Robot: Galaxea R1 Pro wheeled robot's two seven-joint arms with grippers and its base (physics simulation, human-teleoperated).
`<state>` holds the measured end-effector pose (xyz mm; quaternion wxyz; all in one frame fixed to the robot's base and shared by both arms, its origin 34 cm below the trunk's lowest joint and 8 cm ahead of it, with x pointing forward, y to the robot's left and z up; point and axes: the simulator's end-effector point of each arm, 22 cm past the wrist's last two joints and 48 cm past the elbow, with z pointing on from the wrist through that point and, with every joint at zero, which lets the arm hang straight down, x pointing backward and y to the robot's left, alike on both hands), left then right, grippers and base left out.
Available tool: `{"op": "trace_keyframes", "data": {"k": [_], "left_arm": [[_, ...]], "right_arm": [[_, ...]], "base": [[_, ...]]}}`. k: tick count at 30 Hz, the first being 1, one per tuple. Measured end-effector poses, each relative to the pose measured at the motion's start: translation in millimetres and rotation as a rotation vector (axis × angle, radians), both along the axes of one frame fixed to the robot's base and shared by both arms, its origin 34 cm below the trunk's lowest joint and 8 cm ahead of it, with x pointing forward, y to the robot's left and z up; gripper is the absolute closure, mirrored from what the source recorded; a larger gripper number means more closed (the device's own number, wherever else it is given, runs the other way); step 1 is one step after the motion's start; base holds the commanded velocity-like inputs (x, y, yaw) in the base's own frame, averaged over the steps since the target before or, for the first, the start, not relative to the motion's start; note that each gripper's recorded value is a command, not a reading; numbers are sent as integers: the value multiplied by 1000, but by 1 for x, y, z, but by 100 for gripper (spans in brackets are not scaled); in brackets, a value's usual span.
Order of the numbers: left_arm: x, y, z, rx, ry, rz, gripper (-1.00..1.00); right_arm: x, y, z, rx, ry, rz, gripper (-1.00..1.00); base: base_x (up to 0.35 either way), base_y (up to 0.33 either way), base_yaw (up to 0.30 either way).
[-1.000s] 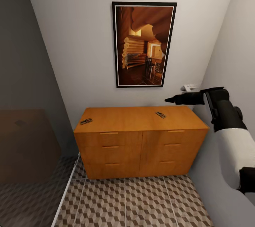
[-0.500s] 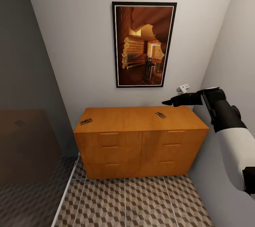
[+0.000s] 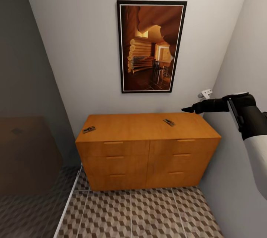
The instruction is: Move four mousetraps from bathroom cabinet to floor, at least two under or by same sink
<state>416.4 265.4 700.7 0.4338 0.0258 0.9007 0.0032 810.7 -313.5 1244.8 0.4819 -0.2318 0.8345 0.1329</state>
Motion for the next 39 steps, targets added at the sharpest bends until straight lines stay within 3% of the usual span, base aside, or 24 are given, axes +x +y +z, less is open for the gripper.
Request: {"op": "trace_keyframes", "data": {"k": [15, 26, 30, 34, 39], "left_arm": [[0, 0, 0, 0, -1, 0, -100], [-3, 2, -1, 2, 5, -3, -100], [-38, 19, -12, 25, 54, -1, -100], [-98, 55, -24, 74, 136, 3, -100], [-129, 70, -28, 95, 177, 0, -100]], "right_arm": [[2, -2, -10, -1, 6, 5, -100], [8, -10, -48, -5, 36, 9, -100], [9, -12, -52, -10, 36, 0, -100], [10, -10, -54, -8, 38, 0, -100], [10, -6, -55, -4, 40, 5, -100]], "base": [[184, -102, 0], [8, -5, 0], [0, 0, 0], [0, 0, 0], [0, 0, 0]]}}
